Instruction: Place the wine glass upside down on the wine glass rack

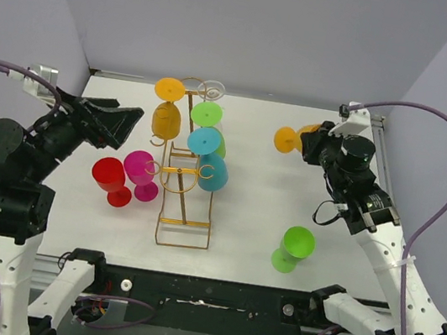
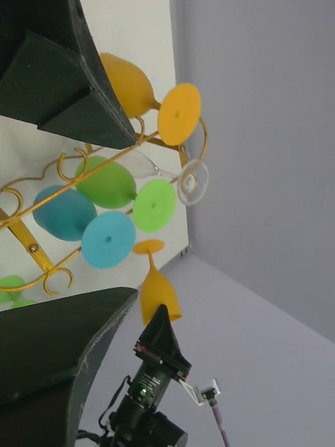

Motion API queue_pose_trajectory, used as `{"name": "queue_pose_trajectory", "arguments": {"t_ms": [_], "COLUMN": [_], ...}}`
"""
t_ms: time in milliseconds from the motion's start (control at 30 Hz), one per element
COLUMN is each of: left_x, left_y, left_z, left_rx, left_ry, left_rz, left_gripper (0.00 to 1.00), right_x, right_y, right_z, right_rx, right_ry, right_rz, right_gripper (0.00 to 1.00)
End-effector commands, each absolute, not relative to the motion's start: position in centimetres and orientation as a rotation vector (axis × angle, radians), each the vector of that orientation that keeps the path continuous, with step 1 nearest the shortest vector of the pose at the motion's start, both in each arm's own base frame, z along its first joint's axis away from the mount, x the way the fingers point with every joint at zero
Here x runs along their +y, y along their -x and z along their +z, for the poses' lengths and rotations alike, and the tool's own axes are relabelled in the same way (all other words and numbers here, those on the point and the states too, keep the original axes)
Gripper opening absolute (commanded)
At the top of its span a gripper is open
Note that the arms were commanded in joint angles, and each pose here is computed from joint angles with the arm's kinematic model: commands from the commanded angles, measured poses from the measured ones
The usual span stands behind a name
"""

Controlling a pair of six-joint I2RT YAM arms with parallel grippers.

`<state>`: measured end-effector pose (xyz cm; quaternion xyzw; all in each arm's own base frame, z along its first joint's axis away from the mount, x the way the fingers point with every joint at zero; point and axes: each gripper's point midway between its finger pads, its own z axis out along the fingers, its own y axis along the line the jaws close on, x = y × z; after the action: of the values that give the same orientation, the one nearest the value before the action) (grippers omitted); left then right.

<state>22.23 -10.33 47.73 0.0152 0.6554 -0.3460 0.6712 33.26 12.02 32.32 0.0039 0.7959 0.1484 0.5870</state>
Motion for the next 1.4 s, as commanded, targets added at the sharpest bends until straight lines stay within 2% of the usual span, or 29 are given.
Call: {"name": "queue_pose_trajectory", "arguments": {"t_ms": [0, 200, 433, 633, 867, 1167, 1367], "left_x": [-12.5, -13.5, -13.2, -12.2, -11.0, -9.3, -9.0], "left_y": [-20.7, -21.6, -22.2, -22.6, -22.6, -23.4, -24.1], "left_z": [53.8, 55.5, 57.1, 56.2, 54.9, 52.8, 52.1], "left_rx": [1.268, 1.181, 1.067, 1.017, 0.984, 1.009, 1.003], "left_ry": [-0.093, -0.018, 0.049, 0.194, 0.374, 0.6, 0.653], "left_rz": [-1.009, -1.27, -1.419, -1.521, -1.613, -1.582, -1.611], "left_gripper": [0.78, 0.76, 0.72, 0.72, 0.7, 0.68, 0.61], "right_x": [15.0, 17.9, 21.4, 24.0, 28.5, 34.9, 37.7], "right_y": [-32.2, -30.0, -26.8, -23.7, -21.4, -19.8, -18.3], "right_z": [43.5, 49.9, 54.7, 58.1, 59.2, 59.0, 57.5], "right_rx": [1.491, 1.265, 1.057, 0.885, 0.776, 0.74, 0.755], "right_ry": [0.041, 0.086, 0.16, 0.21, 0.257, 0.314, 0.386], "right_rz": [0.5, 0.637, 0.773, 0.873, 0.899, 0.853, 0.838], "right_gripper": [0.0, 0.0, 0.0, 0.0, 0.0, 0.0, 0.0]}}
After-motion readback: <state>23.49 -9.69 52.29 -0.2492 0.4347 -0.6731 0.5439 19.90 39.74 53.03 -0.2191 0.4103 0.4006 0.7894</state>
